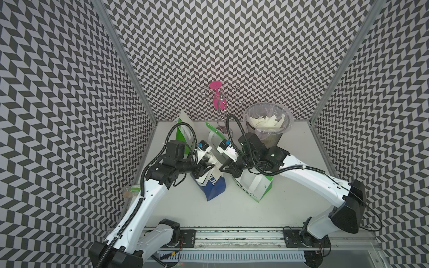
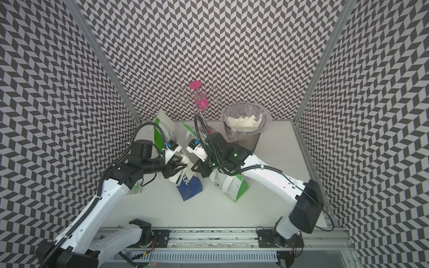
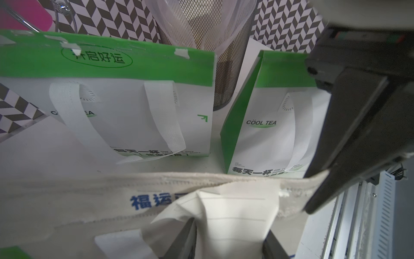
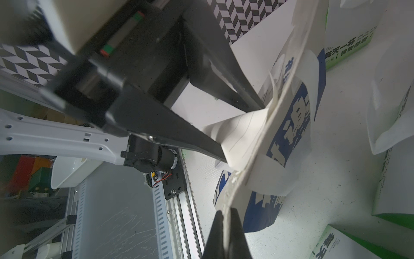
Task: Shred takeout receipts and throw away
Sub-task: Tear off the takeout receipt from the takeout bag.
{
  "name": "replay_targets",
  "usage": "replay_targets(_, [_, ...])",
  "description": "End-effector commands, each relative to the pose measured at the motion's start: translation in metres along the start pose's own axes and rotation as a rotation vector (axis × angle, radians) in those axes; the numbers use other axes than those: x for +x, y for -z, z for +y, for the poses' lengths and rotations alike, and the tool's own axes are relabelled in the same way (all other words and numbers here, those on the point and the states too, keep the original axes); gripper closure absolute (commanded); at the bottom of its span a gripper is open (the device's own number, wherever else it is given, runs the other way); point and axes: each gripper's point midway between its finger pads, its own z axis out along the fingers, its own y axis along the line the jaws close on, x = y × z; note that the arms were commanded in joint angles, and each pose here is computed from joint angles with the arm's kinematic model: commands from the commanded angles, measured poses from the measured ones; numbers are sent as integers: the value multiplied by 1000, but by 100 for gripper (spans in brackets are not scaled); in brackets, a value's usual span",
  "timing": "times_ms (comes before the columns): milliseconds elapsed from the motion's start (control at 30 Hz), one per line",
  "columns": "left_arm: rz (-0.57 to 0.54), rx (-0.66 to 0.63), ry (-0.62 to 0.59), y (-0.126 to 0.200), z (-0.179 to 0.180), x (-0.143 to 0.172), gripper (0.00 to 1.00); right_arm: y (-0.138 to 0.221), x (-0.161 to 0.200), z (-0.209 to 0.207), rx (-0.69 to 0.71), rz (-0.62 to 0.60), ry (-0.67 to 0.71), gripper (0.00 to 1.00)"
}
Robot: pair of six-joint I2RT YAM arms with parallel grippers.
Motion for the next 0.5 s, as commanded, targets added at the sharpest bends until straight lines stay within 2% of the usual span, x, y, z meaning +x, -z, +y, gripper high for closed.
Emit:
replay_targets(0, [-69,-46,-51,11,4,-26,64,-5,3,1,-14,14,20,100])
replay_targets(300, [-55,-76,-32,11,11,-27,81,-3,4,1,-15,17,22,100])
replay_targets(400, [-42,-101,-30,12,15,-27,94,-4,4,1,-11,19,22,100])
replay_targets(467, [-36,-118,-30,13,18,-28,94,-3,5,-1,0,20,22,100])
